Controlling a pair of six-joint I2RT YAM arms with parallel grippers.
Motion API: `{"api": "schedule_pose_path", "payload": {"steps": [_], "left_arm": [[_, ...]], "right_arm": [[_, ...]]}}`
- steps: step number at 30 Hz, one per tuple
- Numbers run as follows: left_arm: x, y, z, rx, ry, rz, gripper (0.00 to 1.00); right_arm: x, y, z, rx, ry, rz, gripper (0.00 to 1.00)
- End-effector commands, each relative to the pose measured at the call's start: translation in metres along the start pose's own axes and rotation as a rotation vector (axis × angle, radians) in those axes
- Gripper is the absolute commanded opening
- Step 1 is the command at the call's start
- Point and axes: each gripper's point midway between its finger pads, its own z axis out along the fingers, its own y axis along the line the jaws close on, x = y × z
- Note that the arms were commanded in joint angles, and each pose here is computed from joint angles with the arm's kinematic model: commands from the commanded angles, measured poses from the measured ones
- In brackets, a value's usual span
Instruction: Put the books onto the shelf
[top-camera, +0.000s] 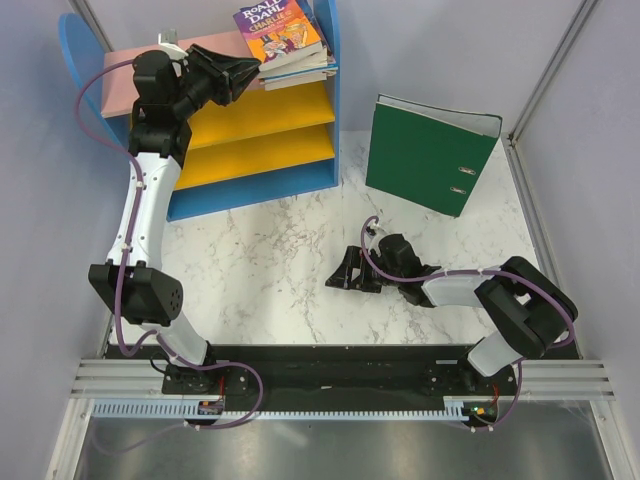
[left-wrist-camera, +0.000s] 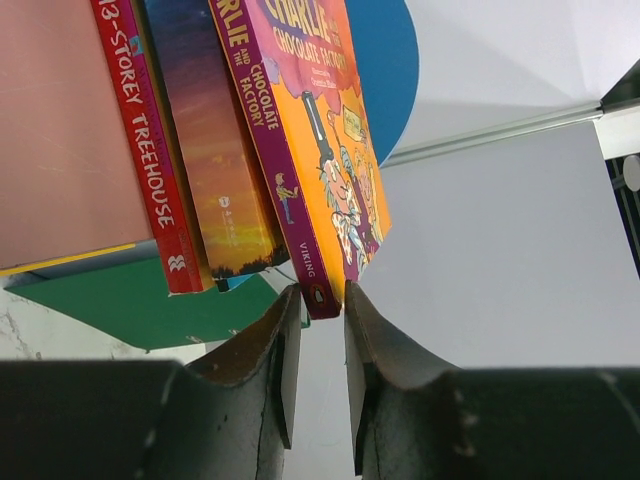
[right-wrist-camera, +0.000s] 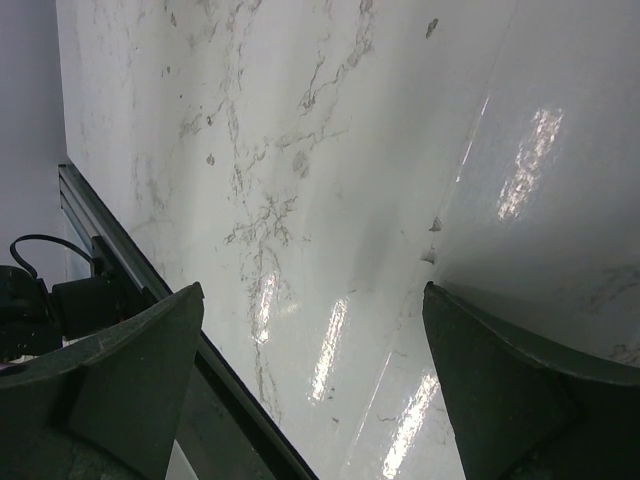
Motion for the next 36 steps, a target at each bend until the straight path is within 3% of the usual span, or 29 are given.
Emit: {"api": "schedule_pose_path", "payload": {"steps": [1,19,26,36], "left_arm": [[-0.012,-0.028,-0.002,0.072,-0.043,0.028,0.29],[-0.026,-0.018,0.006,0.051,-0.018,-0.008,0.28],[-0.015,-0.011,0.005,0.041,0.042,-0.01,0.57],[-0.009,0.003,-0.008,-0.008,0.043,0.041,0.69]], "right_arm": [[0.02,-0.02,0.002,0.07,0.07,0.016,0.98],[0.02,-0.021,0.004,0.071,0.075,0.015,0.98],[0.02,-0.021,0.004,0.071,0.075,0.016,0.98],[0.021,-0.022,0.004,0.074,0.078,0.018,0.98]]}}
